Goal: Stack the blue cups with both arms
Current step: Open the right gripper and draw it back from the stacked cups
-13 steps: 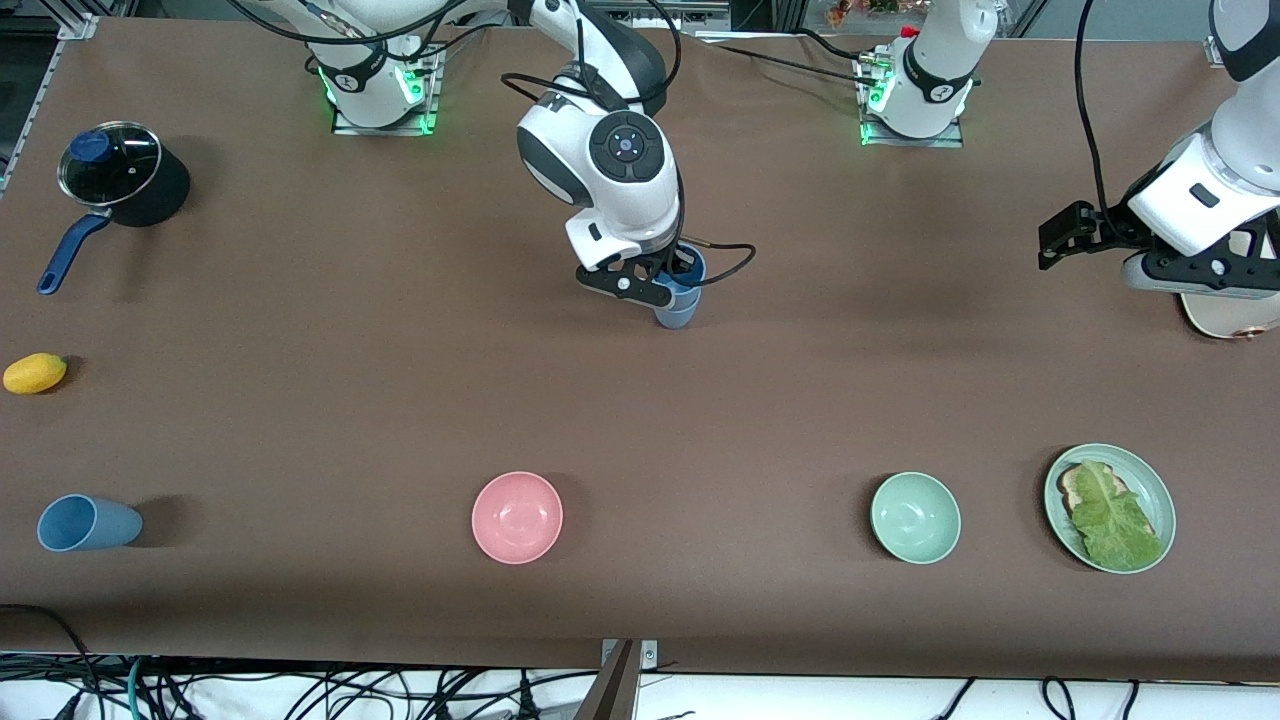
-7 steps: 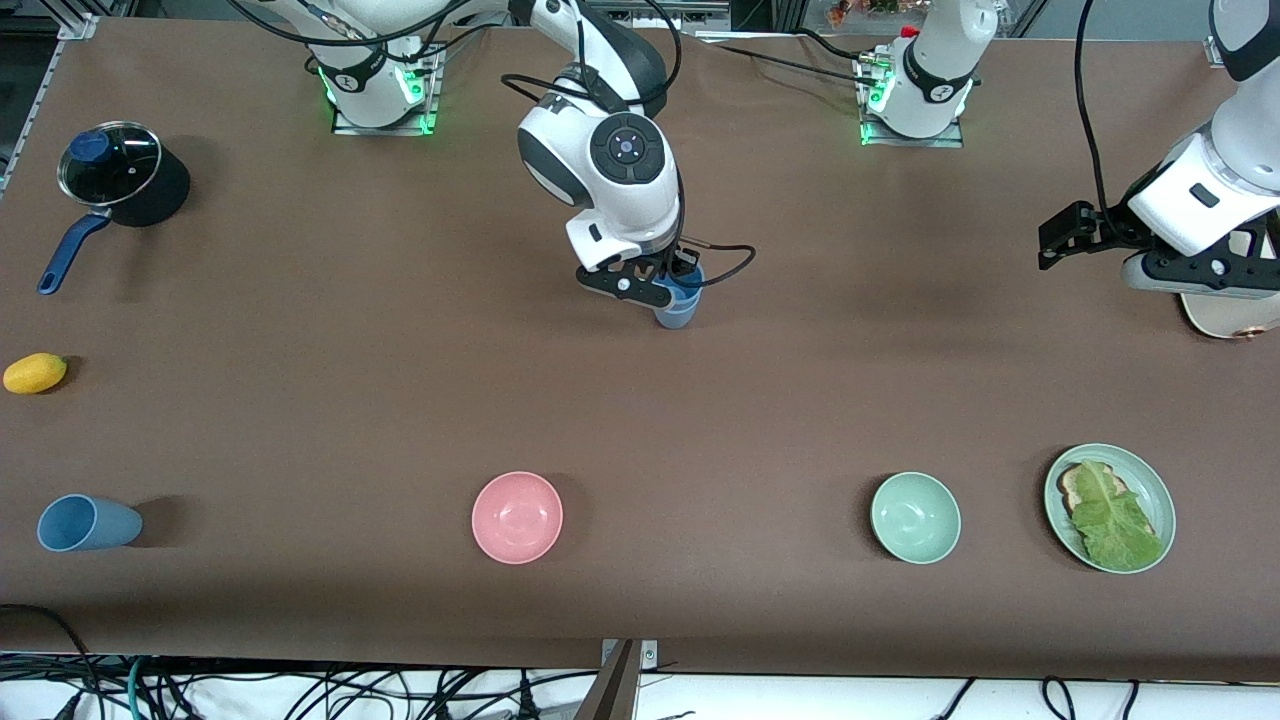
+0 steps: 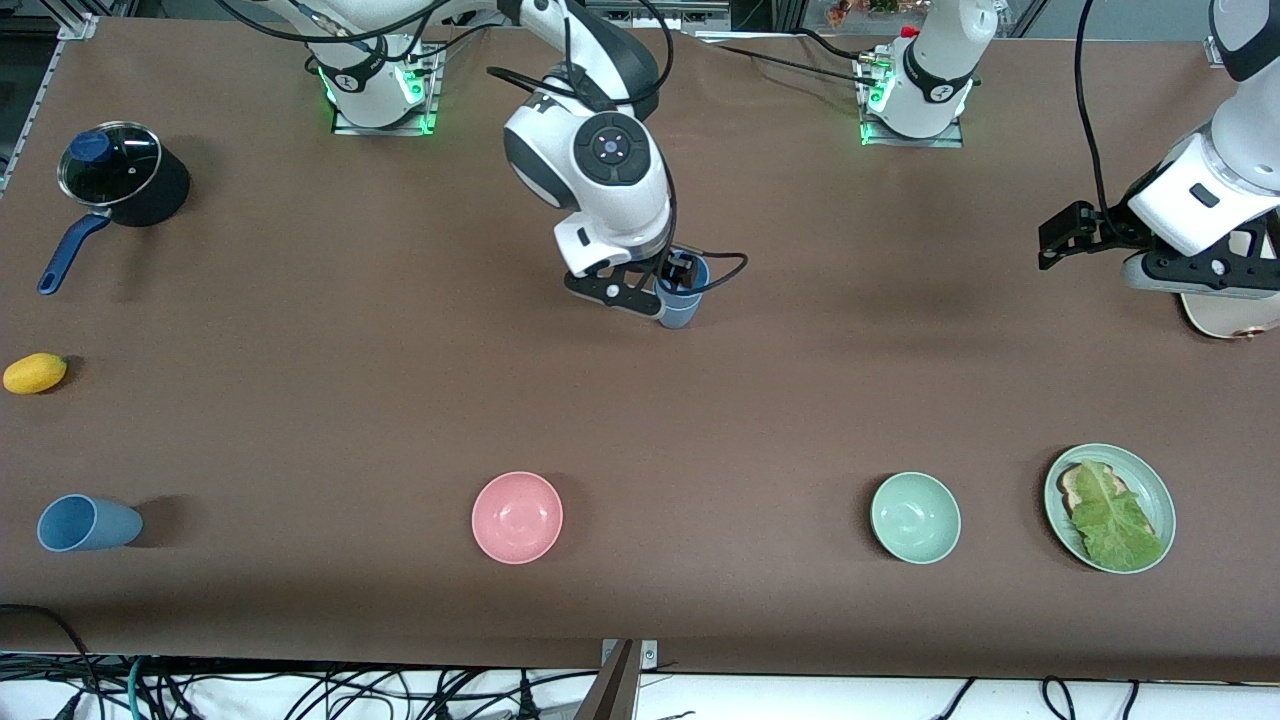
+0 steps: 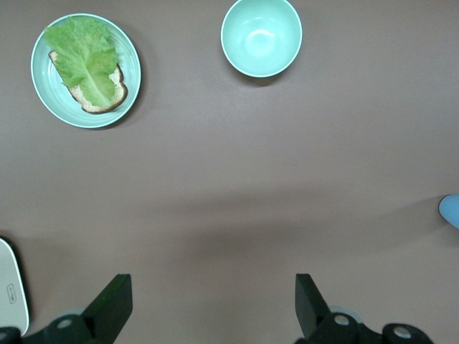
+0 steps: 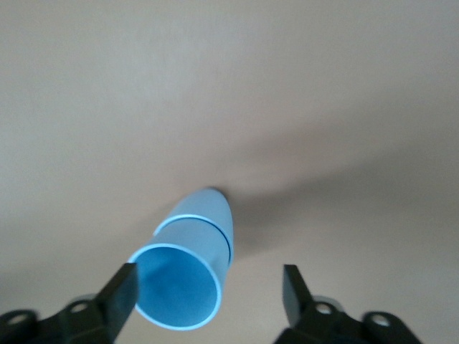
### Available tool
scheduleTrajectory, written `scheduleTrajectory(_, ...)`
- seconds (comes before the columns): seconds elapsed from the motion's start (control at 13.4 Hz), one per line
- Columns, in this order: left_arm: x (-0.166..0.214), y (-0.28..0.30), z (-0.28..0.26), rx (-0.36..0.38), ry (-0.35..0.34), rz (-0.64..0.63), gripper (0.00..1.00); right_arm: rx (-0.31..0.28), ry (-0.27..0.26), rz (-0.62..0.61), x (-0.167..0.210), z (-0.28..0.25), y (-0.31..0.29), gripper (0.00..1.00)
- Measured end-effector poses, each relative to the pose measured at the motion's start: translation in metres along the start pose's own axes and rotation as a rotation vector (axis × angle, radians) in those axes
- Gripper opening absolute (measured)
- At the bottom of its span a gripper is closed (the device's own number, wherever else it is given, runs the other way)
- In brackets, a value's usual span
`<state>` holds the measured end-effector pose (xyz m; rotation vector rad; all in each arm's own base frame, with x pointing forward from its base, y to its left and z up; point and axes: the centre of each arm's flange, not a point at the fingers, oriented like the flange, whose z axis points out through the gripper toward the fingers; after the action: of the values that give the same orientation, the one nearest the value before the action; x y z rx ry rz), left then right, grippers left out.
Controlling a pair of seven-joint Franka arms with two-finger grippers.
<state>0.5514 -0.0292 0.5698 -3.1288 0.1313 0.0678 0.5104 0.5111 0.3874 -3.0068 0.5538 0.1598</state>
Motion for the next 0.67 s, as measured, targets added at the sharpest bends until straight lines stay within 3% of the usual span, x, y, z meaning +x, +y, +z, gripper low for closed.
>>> scheduleTrajectory(0.37,0.000,0.000,0.000,0.000,0.000,0.000,1.00,0.006,0.020,-0.048,0.095,-0.068,0.053,1.00)
scheduleTrajectory(0.67,0.000,0.000,0.000,0.000,0.000,0.000,1.00,-0.042,-0.008,-0.136,0.152,-0.110,0.118,1.00)
